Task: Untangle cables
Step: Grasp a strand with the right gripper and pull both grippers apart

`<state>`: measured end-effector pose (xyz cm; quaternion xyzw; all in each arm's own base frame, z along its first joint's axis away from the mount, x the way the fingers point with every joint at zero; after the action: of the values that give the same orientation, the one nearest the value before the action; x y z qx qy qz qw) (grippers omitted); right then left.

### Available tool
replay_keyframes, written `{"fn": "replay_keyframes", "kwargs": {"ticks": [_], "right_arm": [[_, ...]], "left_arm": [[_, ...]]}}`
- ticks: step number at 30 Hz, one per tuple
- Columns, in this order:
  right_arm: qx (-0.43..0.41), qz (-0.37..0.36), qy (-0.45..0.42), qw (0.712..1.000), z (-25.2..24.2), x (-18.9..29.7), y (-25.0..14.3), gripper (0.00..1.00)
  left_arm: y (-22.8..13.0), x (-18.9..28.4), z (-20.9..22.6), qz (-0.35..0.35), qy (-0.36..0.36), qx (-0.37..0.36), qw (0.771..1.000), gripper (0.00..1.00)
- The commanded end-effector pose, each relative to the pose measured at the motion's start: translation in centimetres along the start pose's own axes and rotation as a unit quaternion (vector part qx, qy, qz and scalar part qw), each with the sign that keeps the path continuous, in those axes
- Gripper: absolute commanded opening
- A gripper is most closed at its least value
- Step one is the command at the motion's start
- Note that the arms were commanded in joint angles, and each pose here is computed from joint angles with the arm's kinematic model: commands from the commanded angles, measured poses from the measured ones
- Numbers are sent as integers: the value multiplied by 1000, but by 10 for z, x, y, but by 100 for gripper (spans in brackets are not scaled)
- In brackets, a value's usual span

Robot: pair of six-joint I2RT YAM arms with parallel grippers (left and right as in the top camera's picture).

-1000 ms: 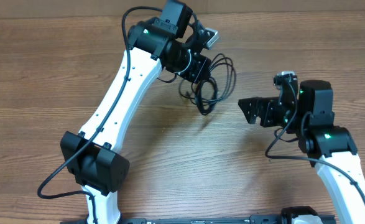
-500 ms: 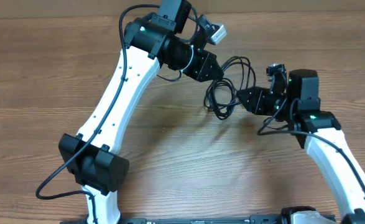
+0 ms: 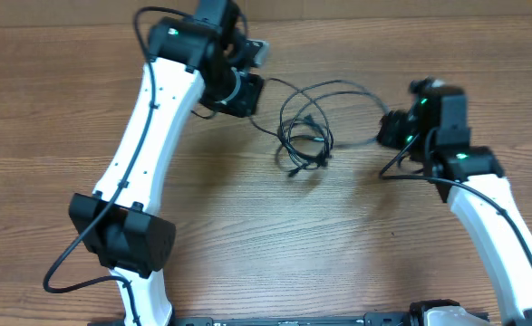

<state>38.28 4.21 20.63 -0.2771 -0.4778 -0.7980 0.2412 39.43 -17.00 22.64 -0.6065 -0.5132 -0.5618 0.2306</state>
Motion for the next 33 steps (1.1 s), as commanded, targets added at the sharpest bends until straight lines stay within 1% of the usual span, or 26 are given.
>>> {"fn": "replay_keyframes", "kwargs": {"ticks": [1, 3, 5, 8, 10, 11, 13, 14, 16, 18, 23, 26, 27, 29, 33], "right_arm": [[-2, -139, -11, 990, 15, 65, 75, 4], [-3, -161, 2, 987, 23, 85, 88, 4], [1, -160, 31, 987, 34, 98, 88, 4], [12, -104, 89, 991, 51, 100, 66, 4], [10, -47, 97, 994, 51, 94, 42, 4], [6, -21, 79, 997, 43, 90, 31, 4], [-1, 5, 8, 1000, 16, 81, 17, 4], [-2, 11, -44, 999, -2, 77, 12, 4], [2, 19, -119, 993, -29, 73, 7, 4], [6, 24, -165, 986, -44, 69, 4, 4], [11, 9, -248, 969, -70, 62, 11, 4], [-3, -27, -316, 948, -90, 70, 20, 4], [-10, -41, -334, 942, -95, 74, 24, 6], [-16, -59, -353, 934, -100, 79, 28, 8], [-19, -64, -351, 934, -100, 79, 31, 12]], "left_arm": [[3, 29, 27, -31, 63, 25, 997, 4], [3, 30, 31, -31, 64, 30, 997, 5], [2, 31, 32, -31, 65, 31, 997, 4], [1, 30, 32, -29, 65, 31, 997, 4], [-2, 31, 34, -23, 71, 33, 997, 4], [-4, 31, 39, -18, 86, 35, 996, 4], [-10, 35, 55, -5, 136, 41, 990, 4], [-14, 38, 66, 0, 167, 56, 984, 4], [-20, 45, 82, 4, 211, 89, 973, 4], [-22, 48, 89, 3, 220, 108, 970, 4], [-21, 59, 101, -12, 227, 136, 964, 4], [-25, 80, 117, -28, 267, 178, 947, 4], [-27, 89, 122, -34, 280, 192, 940, 4], [-28, 105, 128, -50, 287, 212, 933, 4], [-25, 129, 128, -86, 273, 234, 929, 4]]}}
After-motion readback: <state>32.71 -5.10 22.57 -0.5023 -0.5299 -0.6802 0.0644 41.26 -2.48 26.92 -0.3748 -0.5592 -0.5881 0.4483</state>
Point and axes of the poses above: each gripper's point midway between its finger pads, its own x axis back along the fingers, its own z axis along the line the jaws close on, y = z × x, the point moved 1 cm from there along x, back along the fingers, and after that the axes turned 7 degrees about -x, right-handed, at the moved point
